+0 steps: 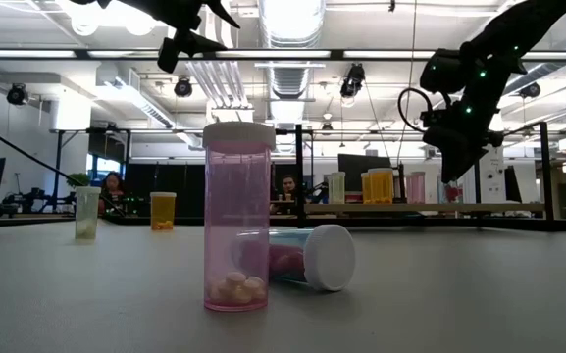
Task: Pick and place medicine bottles onto shelf by color
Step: Put the top blue medicine bottle on the shelf aligned with the other blue medicine bottle
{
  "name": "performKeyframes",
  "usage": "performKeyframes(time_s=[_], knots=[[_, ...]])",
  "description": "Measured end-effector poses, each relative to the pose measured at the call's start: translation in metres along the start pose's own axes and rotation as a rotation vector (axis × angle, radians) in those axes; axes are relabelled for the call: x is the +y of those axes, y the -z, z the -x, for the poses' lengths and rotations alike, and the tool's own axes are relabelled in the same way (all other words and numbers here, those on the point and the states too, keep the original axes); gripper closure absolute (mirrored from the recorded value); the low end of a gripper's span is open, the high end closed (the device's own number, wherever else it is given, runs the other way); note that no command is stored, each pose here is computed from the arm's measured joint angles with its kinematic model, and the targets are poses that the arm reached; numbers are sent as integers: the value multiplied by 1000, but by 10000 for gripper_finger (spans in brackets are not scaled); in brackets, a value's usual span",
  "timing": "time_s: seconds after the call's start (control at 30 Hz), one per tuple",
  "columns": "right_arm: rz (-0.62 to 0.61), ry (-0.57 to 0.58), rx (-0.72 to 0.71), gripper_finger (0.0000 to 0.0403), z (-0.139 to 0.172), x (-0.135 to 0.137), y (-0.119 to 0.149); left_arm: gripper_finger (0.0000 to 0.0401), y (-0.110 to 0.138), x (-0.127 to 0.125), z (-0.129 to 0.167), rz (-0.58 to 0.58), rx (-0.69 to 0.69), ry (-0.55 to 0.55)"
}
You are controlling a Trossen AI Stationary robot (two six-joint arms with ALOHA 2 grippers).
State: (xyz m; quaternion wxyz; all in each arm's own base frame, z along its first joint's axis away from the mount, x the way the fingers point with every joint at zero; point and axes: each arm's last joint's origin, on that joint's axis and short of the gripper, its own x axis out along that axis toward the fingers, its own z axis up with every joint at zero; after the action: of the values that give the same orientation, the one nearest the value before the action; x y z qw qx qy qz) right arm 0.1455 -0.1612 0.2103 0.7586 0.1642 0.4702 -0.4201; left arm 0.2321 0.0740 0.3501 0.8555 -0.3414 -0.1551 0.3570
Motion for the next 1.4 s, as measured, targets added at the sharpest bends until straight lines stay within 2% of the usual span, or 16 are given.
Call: performKeyframes(time_s=[0.47, 0.93, 1.4], knots=[[1, -1, 0, 280, 0, 0, 0, 209, 0, 0, 0, 0, 0, 0], [6, 0, 29, 221, 2, 0, 1, 209, 3, 2, 0, 0, 7, -6], [14, 0, 8, 204, 15, -3, -12, 209, 4, 4, 0, 17, 11, -9]])
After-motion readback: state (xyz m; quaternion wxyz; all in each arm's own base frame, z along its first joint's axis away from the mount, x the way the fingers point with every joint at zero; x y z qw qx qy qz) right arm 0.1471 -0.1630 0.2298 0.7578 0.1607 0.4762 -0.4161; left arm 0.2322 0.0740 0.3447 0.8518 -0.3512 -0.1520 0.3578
